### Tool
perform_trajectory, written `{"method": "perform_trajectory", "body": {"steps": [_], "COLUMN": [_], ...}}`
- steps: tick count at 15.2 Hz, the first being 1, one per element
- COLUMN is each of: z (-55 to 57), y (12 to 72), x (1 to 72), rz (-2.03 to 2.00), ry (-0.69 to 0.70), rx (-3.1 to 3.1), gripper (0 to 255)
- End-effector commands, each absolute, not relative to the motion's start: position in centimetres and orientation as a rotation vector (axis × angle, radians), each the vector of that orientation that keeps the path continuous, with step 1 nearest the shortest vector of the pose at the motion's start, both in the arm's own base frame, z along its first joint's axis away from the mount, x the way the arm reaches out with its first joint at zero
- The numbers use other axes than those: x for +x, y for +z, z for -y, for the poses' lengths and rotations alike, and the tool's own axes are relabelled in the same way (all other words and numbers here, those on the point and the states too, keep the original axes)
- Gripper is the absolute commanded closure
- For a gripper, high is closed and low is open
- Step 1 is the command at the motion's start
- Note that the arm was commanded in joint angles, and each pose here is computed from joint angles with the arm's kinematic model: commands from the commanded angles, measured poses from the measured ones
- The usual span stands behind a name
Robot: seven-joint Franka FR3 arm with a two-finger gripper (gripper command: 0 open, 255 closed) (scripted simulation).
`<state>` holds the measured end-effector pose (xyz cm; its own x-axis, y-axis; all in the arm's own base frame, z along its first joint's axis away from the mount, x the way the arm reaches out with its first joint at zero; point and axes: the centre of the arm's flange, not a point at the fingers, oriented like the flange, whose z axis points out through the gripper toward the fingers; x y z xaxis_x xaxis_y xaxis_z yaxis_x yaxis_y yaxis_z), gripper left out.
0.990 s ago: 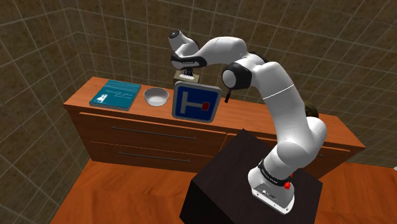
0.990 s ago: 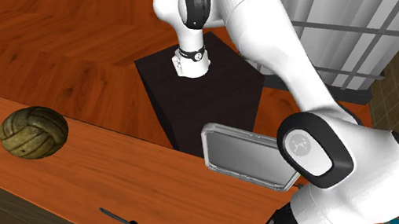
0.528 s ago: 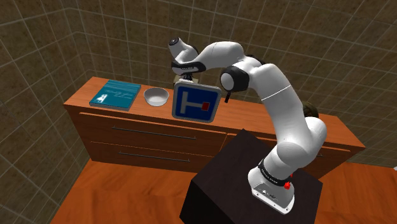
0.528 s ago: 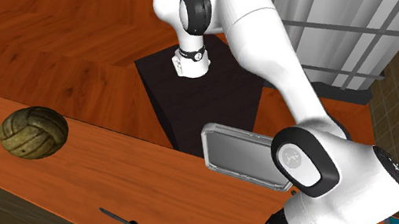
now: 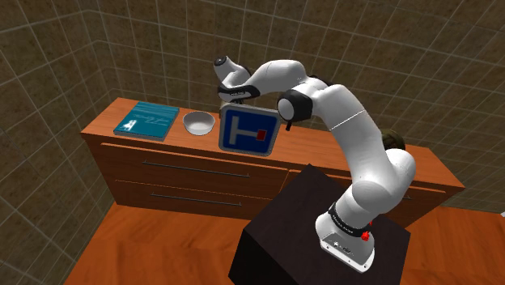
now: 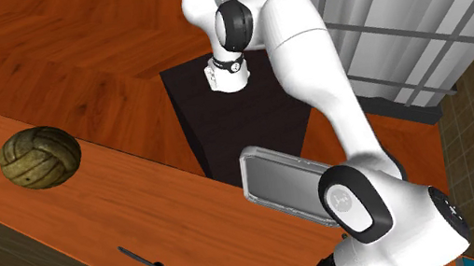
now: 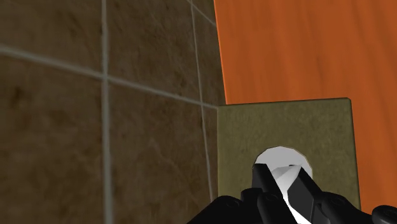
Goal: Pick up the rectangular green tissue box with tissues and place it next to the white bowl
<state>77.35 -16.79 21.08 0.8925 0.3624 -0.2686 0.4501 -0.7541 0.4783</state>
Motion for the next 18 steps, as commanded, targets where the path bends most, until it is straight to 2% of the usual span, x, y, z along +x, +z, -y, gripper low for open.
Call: {"method": "perform_trajectory", "body": {"steps": [1,11,12,18], "z": [16.8,16.8,16.9,16.1], "y": [19.4,18.2,17.9,19.3], "x": [77.1,77.1,77.0,77.1], "rz": [-0.589,-0.589,-0.588,-0.589], "ry": [-0.224,-0.224,-0.224,-0.224], "rx": [2.508,2.508,2.508,2.508], "gripper": [255,255,0,0]}}
